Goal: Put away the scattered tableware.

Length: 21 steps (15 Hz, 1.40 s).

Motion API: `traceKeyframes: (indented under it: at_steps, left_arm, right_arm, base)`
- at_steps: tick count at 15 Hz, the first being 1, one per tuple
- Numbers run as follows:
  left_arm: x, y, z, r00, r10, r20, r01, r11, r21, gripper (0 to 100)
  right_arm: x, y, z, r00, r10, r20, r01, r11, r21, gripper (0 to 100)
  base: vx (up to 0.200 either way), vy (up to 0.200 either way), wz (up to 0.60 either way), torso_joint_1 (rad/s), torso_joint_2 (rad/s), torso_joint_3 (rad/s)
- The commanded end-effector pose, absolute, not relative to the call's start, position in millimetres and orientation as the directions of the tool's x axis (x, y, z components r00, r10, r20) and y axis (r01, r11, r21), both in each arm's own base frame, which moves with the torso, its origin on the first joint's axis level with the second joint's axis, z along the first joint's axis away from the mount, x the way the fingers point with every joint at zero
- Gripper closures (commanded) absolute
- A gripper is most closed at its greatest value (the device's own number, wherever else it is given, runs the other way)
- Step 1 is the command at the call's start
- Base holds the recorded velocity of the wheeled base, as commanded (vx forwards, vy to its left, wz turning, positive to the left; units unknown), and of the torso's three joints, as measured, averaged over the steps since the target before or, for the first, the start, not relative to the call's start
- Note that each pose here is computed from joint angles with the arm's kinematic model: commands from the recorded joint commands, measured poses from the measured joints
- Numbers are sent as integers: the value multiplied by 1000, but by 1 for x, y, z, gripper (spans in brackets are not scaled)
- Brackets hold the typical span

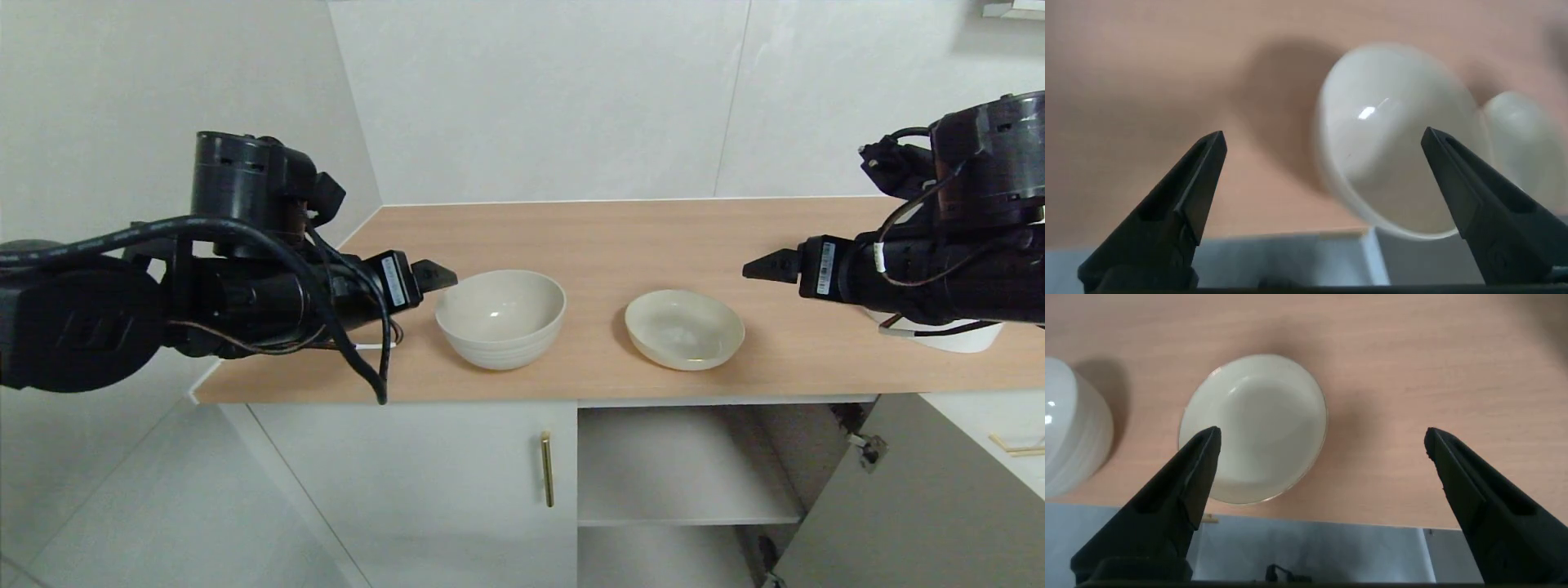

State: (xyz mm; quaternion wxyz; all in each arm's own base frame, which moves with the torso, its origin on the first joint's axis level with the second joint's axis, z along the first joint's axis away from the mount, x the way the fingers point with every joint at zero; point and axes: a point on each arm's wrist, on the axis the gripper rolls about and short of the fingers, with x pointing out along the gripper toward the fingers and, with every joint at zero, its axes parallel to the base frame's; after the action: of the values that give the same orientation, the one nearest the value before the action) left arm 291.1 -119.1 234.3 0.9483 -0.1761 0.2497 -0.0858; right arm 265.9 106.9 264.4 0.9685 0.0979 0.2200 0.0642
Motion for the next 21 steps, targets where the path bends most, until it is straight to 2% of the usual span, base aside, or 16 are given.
traceKeyframes:
  at_steps: [1,12,13,17,21]
  left_arm:
    - [297,-124,227,832,-245,-497,59,931,-360,0]
    - [307,-142,209,793,-262,-550,72,937,-342,0]
    - [308,-142,208,792,-260,-553,69,937,-341,100]
    - [307,-143,210,794,-264,-548,74,936,-343,100]
    - [279,-142,236,820,-305,-485,127,922,-365,100]
  right_arm:
    - [267,108,261,890,165,-425,-79,974,213,0]
    - [264,111,261,891,165,-424,-82,975,208,0]
    - [264,111,261,891,165,-424,-82,975,208,0]
    - [264,111,261,891,166,-422,-82,974,209,0]
    - [265,111,261,890,164,-425,-80,975,208,0]
  base:
    - [0,0,0,0,0,0]
    - [0,0,0,0,0,0]
    - [0,0,0,0,0,0]
    - [0,0,0,0,0,0]
    - [0,0,0,0,0,0]
